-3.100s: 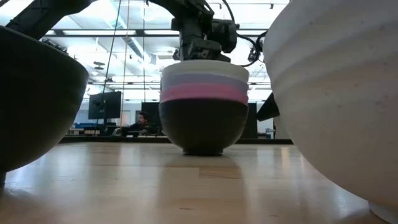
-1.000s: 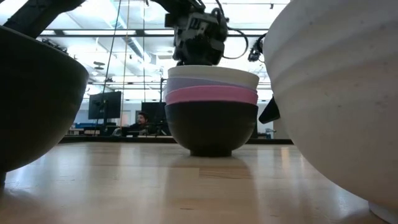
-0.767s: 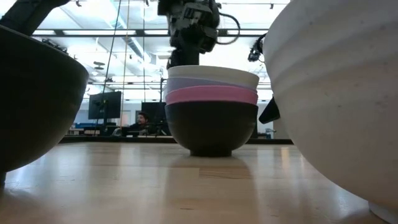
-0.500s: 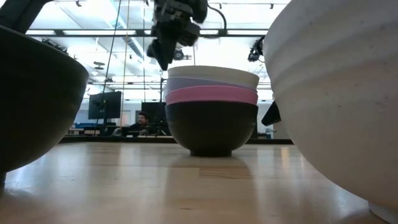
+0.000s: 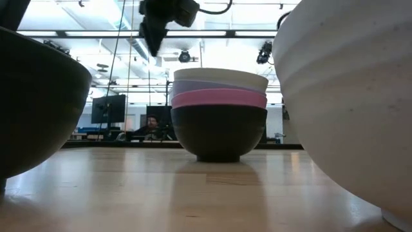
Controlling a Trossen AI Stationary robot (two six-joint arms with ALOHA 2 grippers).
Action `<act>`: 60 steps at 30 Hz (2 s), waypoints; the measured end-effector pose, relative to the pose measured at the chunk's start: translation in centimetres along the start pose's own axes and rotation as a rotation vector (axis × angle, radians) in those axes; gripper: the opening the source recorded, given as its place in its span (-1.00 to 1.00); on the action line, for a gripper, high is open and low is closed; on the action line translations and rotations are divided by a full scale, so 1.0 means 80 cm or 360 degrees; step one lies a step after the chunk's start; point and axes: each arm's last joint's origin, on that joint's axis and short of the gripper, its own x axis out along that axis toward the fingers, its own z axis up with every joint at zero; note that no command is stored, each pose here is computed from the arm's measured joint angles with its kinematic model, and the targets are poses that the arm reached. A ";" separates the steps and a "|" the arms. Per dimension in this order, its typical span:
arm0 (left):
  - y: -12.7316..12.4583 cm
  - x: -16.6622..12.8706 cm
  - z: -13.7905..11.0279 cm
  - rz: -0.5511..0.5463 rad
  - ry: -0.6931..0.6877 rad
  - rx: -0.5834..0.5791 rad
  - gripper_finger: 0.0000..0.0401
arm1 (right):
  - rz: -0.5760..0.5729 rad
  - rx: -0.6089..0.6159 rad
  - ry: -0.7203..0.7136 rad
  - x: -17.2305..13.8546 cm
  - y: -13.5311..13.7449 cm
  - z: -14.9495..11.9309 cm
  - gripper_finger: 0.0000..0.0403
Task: Nest bowls inside each other
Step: Stack the black bowl on top of the white bowl
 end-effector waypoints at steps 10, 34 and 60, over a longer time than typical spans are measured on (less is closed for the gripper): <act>-0.019 0.054 -0.082 0.0067 0.0140 -0.0051 -0.32 | 0.0032 -0.0033 -0.0171 -0.050 0.014 0.009 -0.94; -0.092 0.132 -0.215 -0.0286 -0.0105 -0.0015 -0.32 | 0.0026 -0.0140 -0.0404 -0.028 -0.023 0.152 -0.99; -0.147 0.142 -0.240 -0.0476 -0.0210 -0.0026 -0.22 | 0.0022 -0.0127 -0.0315 0.046 -0.057 0.172 -0.98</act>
